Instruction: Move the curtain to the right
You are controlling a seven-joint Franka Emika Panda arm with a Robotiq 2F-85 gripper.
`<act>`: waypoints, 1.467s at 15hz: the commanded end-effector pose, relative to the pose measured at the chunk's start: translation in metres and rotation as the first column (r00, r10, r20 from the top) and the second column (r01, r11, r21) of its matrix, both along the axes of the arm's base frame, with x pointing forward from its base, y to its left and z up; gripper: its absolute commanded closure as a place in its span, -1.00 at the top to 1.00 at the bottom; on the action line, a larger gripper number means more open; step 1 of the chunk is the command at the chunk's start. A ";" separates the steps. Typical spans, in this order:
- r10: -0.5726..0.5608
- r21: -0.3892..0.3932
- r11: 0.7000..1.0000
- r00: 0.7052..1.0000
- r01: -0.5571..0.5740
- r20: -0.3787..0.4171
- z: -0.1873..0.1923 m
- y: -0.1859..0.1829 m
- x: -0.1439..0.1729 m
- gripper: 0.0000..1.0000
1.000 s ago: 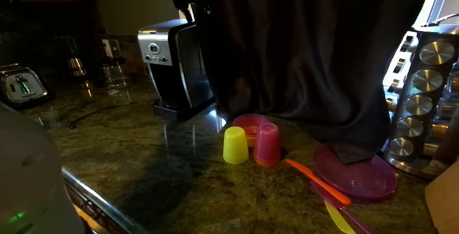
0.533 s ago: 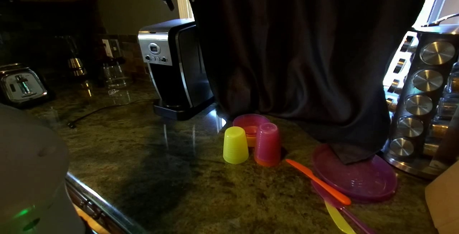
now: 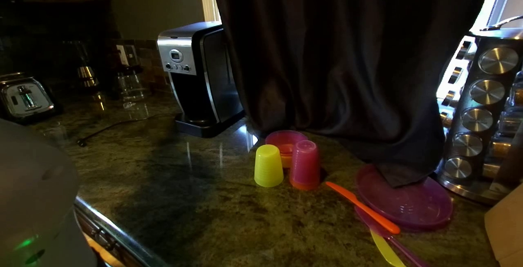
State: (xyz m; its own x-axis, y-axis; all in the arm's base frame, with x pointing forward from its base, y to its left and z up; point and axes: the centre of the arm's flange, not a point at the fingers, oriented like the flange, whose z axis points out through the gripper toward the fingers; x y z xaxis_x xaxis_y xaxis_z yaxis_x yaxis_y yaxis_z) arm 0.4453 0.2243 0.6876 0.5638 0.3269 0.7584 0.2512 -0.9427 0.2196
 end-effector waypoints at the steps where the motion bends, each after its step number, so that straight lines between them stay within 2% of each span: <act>1: 0.001 -0.004 1.000 1.000 -0.001 0.004 0.000 0.000 0.001 1.00; 15: -0.003 -0.008 1.000 1.000 0.003 0.005 0.000 -0.002 0.002 1.00; 16: -0.002 -0.046 0.999 1.000 0.003 0.015 0.002 0.001 0.010 1.00; 22: 0.030 -0.132 0.991 0.978 -0.002 0.208 0.101 0.017 0.010 1.00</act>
State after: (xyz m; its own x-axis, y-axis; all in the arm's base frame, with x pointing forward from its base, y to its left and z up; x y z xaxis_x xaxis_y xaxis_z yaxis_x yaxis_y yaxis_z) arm 0.4490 0.2273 0.7439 0.4436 0.4039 0.8001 0.2264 -0.9142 0.3360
